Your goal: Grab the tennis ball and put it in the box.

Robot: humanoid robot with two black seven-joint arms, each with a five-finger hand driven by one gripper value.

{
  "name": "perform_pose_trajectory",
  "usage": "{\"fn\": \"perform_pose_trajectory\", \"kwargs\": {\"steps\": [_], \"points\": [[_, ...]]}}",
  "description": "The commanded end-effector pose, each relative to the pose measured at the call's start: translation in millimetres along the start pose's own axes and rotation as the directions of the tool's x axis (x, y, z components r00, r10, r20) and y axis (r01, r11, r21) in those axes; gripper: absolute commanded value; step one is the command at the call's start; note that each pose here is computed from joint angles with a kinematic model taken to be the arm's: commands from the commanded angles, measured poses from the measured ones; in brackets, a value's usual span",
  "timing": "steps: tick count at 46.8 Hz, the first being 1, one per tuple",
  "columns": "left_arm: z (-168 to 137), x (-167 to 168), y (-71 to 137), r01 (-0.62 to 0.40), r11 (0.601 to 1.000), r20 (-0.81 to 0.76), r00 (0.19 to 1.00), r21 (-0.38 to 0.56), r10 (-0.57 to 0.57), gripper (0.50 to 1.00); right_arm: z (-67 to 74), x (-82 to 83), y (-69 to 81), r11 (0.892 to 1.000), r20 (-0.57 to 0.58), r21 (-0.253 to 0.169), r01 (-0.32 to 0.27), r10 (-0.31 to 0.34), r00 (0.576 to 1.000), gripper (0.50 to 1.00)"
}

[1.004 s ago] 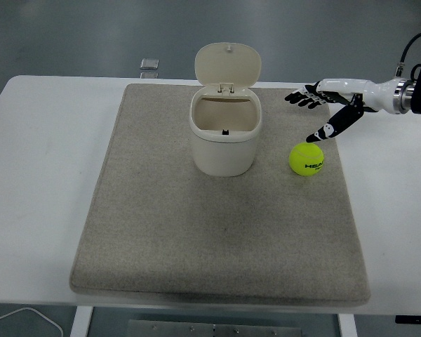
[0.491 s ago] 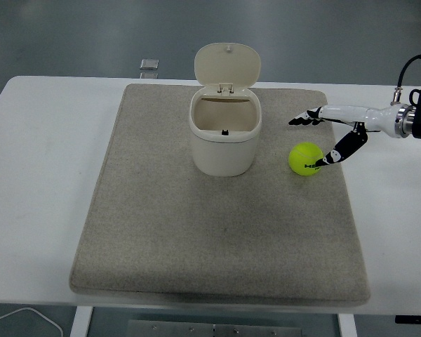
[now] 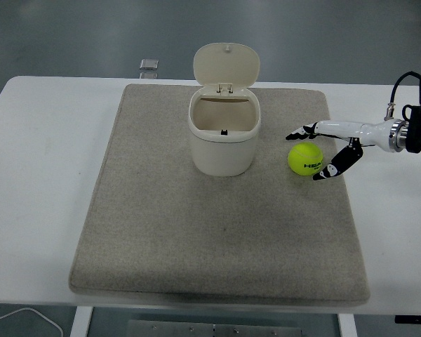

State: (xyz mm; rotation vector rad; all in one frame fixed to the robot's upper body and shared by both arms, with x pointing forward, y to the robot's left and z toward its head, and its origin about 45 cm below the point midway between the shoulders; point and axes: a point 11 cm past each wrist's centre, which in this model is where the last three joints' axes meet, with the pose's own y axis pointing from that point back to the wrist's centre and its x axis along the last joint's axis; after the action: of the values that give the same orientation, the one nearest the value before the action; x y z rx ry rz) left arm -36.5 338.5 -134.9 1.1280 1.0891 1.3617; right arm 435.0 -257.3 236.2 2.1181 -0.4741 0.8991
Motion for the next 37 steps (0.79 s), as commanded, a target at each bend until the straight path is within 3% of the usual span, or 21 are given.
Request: {"fn": "perform_pose_trajectory", "kwargs": {"steps": [1,21,37], "points": [[0,0,0,0.000,1.000,0.000,1.000,0.000,0.000,0.992,1.2,-2.0,-0.2,1.000,-0.003,-0.002,-0.003,0.003,1.000,0.930],[0,0,0,0.002,1.000,0.000,1.000,0.000,-0.002,0.992,11.9,-2.5,2.4,0.999,-0.007,-0.031,-0.030,0.029,1.000,0.915],[0,0,0,0.000,1.000,0.000,1.000,0.000,0.000,0.992,4.3,-2.4,-4.7,0.999,-0.009,-0.013,-0.030,0.030,1.000,0.868]]}}
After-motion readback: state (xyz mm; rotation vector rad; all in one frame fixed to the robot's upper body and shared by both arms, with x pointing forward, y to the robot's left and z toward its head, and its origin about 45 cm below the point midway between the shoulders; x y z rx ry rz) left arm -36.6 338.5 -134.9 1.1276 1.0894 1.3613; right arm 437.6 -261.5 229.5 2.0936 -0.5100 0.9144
